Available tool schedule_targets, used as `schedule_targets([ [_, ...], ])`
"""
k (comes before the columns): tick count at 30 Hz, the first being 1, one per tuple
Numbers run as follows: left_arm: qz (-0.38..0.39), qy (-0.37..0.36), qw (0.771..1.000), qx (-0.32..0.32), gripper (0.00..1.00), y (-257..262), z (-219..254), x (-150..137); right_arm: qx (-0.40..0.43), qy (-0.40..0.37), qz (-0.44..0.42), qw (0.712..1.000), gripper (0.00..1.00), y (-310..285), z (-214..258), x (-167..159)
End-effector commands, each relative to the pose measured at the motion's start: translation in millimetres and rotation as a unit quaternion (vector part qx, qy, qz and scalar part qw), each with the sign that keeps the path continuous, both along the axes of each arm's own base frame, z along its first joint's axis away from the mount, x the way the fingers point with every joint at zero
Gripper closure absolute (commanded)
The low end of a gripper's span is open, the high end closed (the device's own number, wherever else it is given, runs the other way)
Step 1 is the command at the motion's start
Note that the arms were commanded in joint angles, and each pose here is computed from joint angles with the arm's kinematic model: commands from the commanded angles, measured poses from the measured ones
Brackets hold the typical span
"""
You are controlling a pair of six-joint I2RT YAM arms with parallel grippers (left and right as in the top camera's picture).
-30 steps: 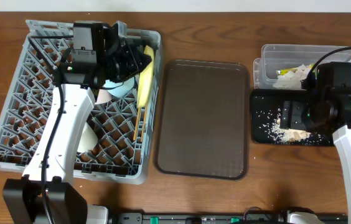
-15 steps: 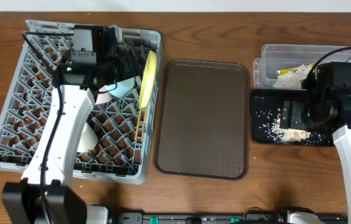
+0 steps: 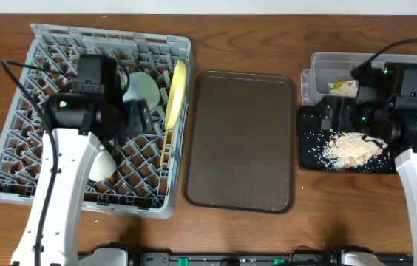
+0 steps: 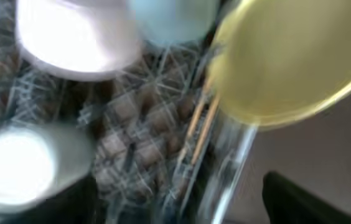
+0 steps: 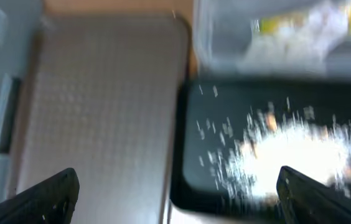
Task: Sort waste into correct bins and load items into the dishwasher
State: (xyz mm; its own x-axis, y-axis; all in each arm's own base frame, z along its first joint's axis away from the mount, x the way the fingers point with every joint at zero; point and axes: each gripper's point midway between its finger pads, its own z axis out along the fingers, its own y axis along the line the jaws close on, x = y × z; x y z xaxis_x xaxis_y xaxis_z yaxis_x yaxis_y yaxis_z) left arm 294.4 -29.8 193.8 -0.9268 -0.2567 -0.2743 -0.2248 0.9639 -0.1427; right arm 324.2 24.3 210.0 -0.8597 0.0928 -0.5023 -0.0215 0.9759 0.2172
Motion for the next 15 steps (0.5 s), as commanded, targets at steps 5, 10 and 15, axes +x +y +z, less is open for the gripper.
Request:
schedule_targets([
  [5, -0.001, 0.062, 0.997, 0.038, 0.15, 15.1, -10.1, -41.1, -0.049, 0.082, -0.054, 0.994, 0.01, -23.1, -22.9, -34.9],
  [10, -0.041, -0.011, 0.998, 0.044, 0.15, 11.1, 3.2, -50.4, -0.049, 0.048, -0.056, 0.996, 0.01, -22.4, -20.0, -52.3],
  [15, -0.065, -0.143, 0.987, 0.040, 0.14, 3.5, 25.4, -64.4, -0.050, -0.056, -0.063, 0.995, 0.01, -22.8, -8.2, -73.3],
])
